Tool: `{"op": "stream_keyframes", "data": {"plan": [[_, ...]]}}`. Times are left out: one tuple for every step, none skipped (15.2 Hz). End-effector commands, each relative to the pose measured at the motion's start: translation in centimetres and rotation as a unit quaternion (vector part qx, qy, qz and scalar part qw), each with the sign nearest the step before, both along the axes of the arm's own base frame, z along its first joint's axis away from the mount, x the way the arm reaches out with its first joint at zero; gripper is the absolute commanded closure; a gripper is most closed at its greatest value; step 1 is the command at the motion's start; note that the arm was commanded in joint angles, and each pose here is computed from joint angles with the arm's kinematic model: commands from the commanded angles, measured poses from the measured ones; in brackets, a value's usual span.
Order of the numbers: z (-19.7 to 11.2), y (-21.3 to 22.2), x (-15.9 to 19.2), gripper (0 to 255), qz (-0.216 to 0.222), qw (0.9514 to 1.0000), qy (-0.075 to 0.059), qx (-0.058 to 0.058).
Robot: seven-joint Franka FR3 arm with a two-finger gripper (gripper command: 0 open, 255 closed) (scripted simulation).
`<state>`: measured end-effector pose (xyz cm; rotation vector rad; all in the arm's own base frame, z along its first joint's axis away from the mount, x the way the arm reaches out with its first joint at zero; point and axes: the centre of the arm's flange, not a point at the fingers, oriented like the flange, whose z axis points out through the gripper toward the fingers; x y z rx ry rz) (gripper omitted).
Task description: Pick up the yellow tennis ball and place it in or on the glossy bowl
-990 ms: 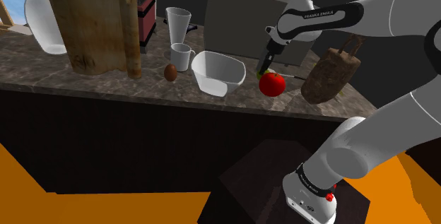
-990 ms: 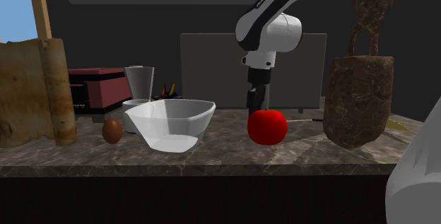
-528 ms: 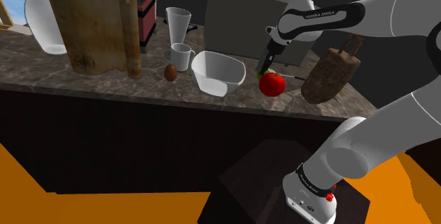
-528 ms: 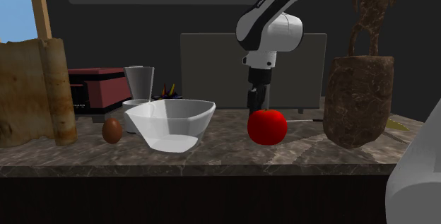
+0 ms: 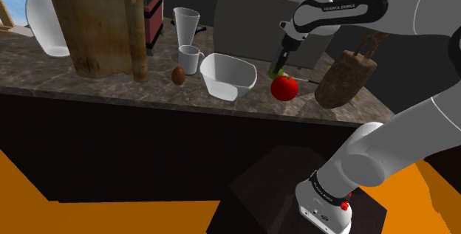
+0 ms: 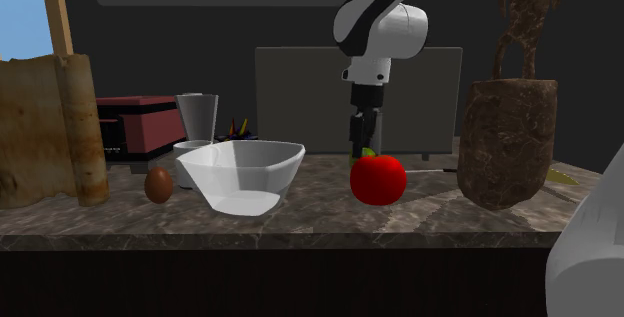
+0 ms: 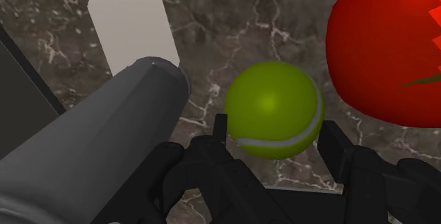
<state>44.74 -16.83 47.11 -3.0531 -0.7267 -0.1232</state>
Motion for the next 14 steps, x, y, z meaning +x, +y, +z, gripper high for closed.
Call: {"op": "stream_keyframes", "data": {"plan": [[1.0,0.1,-0.1,255,0.000,1.0000,0.000,0.000],[1.6,0.1,-0.1,255,0.000,1.0000,0.000,0.000],[2.1,0.1,-0.1,255,0.000,1.0000,0.000,0.000],[2.6,0.1,-0.1,255,0.000,1.0000,0.000,0.000],[3.2,0.1,-0.1,255,0.000,1.0000,0.000,0.000],[3.7,0.1,-0.1,255,0.000,1.0000,0.000,0.000],[4.2,0.1,-0.1,255,0.000,1.0000,0.000,0.000],[4.7,0.1,-0.1,255,0.000,1.0000,0.000,0.000],[5.3,0.1,-0.1,255,0.000,1.0000,0.000,0.000],[5.8,0.1,-0.1,255,0.000,1.0000,0.000,0.000],[6.3,0.1,-0.1,255,0.000,1.0000,0.000,0.000],[6.9,0.1,-0.1,255,0.000,1.0000,0.000,0.000],[7.4,0.1,-0.1,255,0.000,1.0000,0.000,0.000],[7.9,0.1,-0.1,255,0.000,1.0000,0.000,0.000]]}}
